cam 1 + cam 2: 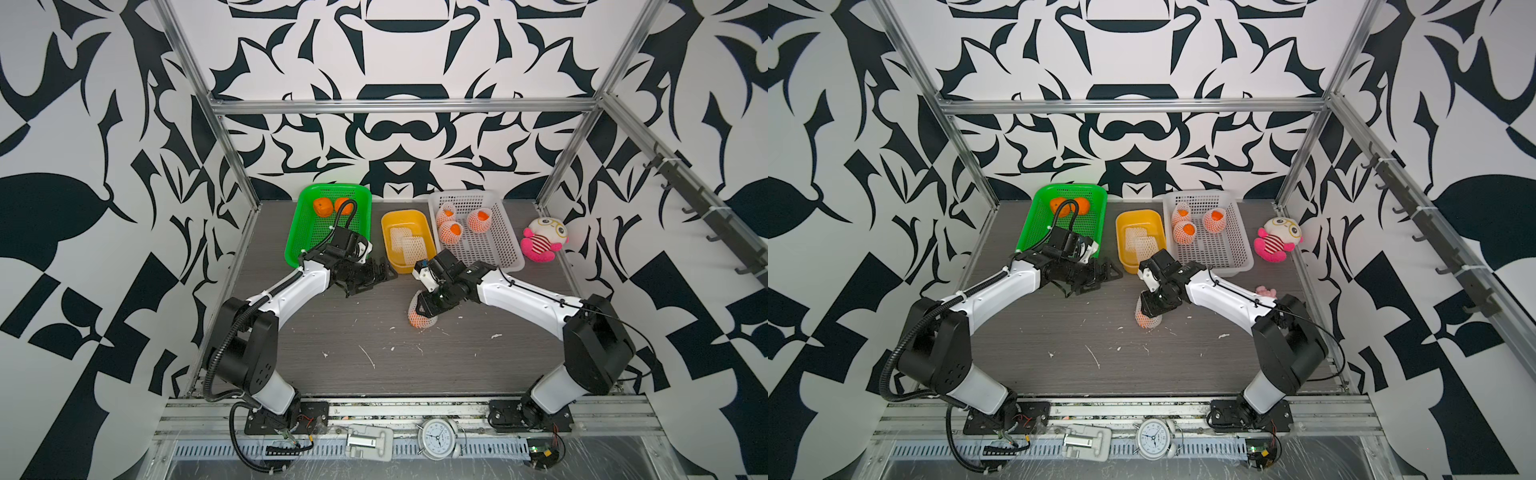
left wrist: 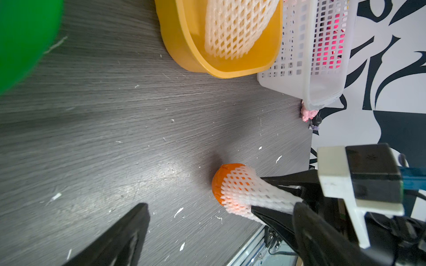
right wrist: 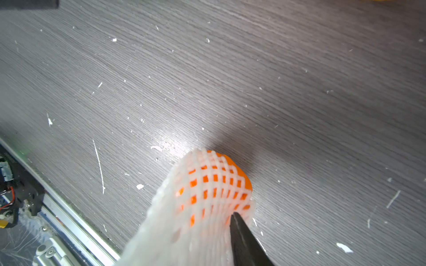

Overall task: Remove foam nets from oranges
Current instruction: Remove the foam net from the orange.

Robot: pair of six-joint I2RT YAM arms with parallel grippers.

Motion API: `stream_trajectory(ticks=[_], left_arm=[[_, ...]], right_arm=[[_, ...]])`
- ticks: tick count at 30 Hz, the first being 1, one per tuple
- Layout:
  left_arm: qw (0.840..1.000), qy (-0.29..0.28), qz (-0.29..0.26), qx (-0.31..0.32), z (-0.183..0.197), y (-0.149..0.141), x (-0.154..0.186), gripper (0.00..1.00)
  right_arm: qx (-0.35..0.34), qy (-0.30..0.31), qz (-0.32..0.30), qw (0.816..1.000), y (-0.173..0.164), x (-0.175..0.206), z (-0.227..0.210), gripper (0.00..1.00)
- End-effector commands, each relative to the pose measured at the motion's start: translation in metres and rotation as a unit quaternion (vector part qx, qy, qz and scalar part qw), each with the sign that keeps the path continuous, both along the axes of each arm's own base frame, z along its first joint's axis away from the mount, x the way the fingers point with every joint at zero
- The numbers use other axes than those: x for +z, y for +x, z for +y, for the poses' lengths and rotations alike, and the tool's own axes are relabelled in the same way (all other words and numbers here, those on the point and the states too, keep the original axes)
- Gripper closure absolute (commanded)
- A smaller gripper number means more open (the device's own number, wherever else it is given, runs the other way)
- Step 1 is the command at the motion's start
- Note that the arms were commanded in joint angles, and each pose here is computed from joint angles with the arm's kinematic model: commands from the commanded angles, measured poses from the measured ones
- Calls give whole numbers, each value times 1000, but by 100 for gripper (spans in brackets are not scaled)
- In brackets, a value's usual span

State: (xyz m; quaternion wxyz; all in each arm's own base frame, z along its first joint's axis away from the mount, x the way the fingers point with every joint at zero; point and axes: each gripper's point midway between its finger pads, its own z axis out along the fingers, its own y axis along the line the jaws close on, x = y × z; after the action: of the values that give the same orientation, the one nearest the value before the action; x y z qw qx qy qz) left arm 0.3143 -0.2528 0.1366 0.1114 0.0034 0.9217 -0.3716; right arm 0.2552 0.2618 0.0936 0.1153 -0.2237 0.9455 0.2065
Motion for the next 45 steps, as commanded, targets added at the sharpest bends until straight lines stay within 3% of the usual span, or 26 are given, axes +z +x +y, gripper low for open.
stream_trajectory(ticks=[1, 10, 15, 24, 26, 30, 34, 45], left_arm=[[1000, -6, -5, -9, -2, 2, 1, 0], [999, -12, -33, -35, -4, -2, 10, 1], [994, -44, -55, -79, -14, -12, 21, 5], [961, -164, -102, -197, -45, -59, 58, 14], [953, -183, -104, -217, -48, -68, 63, 21], [937, -210, -124, -251, -52, -85, 72, 22], [927, -215, -138, -275, -57, -95, 75, 22], [919, -205, -146, -303, -71, -97, 70, 24]], right_arm=[[7, 35, -15, 999, 2, 30, 7, 58], [13, 80, -16, 997, 3, 52, 9, 63], [21, 115, -6, 993, -2, 63, 11, 66], [42, 234, 40, 971, -16, 86, 14, 68], [45, 257, 49, 964, -18, 90, 13, 69], [46, 294, 57, 953, -20, 99, 10, 70], [45, 324, 53, 944, -20, 110, 6, 70], [52, 351, 51, 933, -27, 120, 6, 70]])
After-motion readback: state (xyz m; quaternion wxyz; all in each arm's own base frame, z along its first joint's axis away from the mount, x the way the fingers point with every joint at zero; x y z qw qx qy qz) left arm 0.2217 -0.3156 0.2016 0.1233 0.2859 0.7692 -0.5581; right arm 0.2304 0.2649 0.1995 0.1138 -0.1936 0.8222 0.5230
